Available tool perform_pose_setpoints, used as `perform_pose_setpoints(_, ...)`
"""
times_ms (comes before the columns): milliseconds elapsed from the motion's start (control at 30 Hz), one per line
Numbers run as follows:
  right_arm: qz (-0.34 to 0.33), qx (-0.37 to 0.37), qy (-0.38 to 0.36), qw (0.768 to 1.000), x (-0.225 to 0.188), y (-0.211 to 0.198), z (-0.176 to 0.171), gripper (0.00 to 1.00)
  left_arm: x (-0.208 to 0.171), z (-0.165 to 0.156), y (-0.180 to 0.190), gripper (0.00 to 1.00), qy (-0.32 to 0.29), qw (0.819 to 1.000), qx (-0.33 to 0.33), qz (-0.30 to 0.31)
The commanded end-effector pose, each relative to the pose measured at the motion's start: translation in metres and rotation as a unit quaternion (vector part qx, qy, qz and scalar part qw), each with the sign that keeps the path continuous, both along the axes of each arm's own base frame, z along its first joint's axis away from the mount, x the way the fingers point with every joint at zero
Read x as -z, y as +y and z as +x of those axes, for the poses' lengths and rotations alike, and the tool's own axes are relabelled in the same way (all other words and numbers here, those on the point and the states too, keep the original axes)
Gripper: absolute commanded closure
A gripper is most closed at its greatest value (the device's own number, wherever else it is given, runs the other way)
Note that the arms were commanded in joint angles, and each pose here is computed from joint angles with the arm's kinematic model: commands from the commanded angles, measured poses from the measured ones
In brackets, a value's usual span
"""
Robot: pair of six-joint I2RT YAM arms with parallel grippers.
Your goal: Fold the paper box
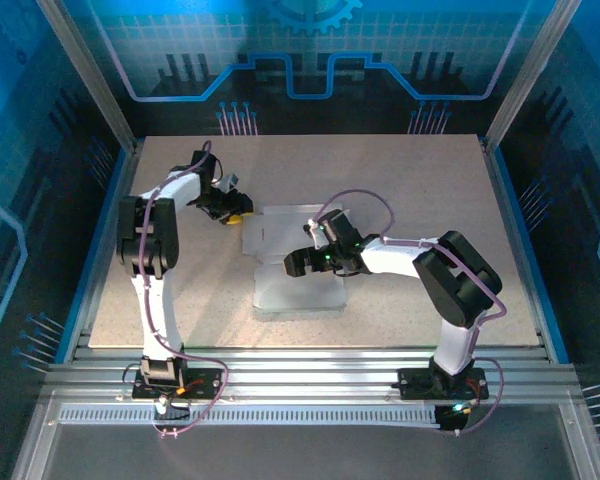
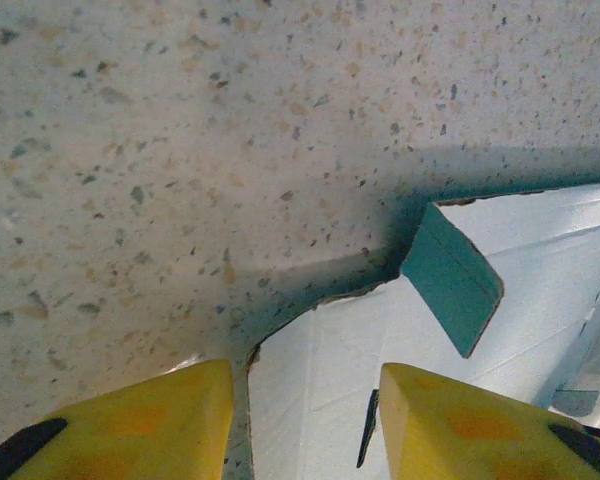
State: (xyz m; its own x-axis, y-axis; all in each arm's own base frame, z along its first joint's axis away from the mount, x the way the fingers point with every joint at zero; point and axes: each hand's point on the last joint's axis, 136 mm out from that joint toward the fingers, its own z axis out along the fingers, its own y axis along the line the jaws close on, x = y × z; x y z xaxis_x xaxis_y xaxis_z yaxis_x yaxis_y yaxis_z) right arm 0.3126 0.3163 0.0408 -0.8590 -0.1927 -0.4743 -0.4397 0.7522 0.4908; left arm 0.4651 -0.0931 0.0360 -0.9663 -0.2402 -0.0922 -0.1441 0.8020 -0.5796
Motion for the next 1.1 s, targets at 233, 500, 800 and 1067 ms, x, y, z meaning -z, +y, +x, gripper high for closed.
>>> perform_pose_setpoints(233,-0.025,-0.004,0.04,0.999,0.018,-0.007,-0.018,0.0,0.001,-0.002,-0.006,0.73,0.016,0.999,0.02,-0.032)
perform_pose_setpoints(500,-0.028,-0.002,0.043,0.999,0.021,-0.008,-0.018,0.0,-0.007,-0.007,-0.013,0.8,0.017,0.998,0.032,-0.054)
perform_pose_setpoints(800,0.009,0.007,0.047,0.999,0.01,-0.004,-0.014,0.0,-0.021,-0.01,-0.019,0.95,-0.001,0.997,0.028,-0.074)
perform_pose_setpoints(1067,0.032,-0.001,0.013,0.999,-0.03,-0.004,-0.009,0.0,-0.037,-0.004,-0.035,0.97,-0.066,0.995,0.033,-0.073)
